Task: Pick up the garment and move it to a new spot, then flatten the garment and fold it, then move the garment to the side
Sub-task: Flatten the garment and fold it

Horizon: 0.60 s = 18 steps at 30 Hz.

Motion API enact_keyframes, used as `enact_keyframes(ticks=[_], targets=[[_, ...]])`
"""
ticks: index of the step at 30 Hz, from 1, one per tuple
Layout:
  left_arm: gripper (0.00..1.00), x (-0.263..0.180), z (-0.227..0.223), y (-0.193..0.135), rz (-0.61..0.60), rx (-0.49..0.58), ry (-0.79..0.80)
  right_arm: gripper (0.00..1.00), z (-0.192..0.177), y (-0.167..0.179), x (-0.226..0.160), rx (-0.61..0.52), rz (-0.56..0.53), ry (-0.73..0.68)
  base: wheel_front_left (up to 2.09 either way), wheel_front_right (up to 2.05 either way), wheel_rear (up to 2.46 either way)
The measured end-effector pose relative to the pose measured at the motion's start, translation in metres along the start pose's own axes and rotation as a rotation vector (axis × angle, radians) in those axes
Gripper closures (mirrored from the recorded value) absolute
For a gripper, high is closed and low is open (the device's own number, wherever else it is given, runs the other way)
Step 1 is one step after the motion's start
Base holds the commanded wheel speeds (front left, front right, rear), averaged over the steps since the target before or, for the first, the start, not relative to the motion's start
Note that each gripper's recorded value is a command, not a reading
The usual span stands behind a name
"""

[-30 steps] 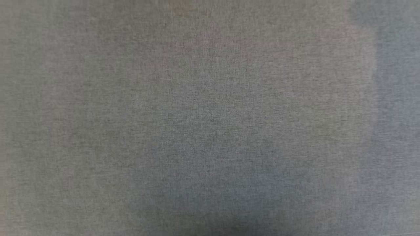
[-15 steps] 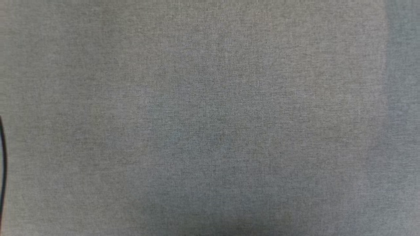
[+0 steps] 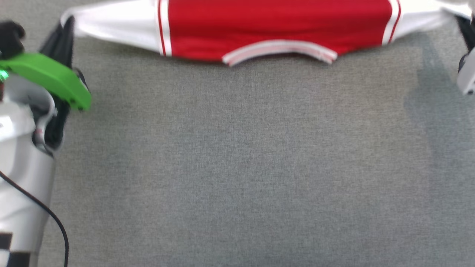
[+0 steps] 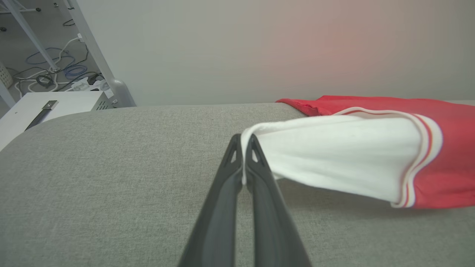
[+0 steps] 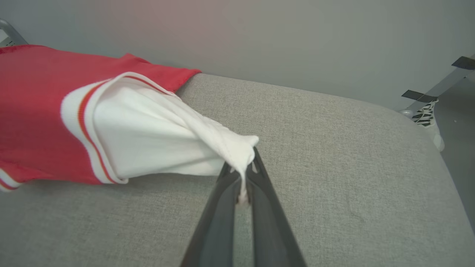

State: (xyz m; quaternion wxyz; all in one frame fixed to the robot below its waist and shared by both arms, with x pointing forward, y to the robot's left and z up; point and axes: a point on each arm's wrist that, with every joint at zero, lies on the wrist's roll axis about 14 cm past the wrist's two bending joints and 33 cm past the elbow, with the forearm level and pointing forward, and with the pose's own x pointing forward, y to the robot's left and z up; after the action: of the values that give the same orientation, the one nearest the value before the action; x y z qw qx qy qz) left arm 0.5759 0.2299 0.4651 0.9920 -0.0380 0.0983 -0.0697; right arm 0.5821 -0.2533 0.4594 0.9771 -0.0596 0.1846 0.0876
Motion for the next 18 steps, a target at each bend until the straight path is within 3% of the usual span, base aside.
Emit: enact_keyframes(ticks=[10,18], targets=[[1.0,-0.084,-0.048,-0.02,-0.009,-0.064,0.236,1.0,-0.051,0.004,-0.075,0.068,0.008,0.167,0.0,0.0,0.0],[1.0,-0.142,-0.062,-0.037,-0.042,-0.104,0.355,1.0,-0.076,0.006,-0.129,0.133,0.006,0.253,0.0,0.0,0.0]])
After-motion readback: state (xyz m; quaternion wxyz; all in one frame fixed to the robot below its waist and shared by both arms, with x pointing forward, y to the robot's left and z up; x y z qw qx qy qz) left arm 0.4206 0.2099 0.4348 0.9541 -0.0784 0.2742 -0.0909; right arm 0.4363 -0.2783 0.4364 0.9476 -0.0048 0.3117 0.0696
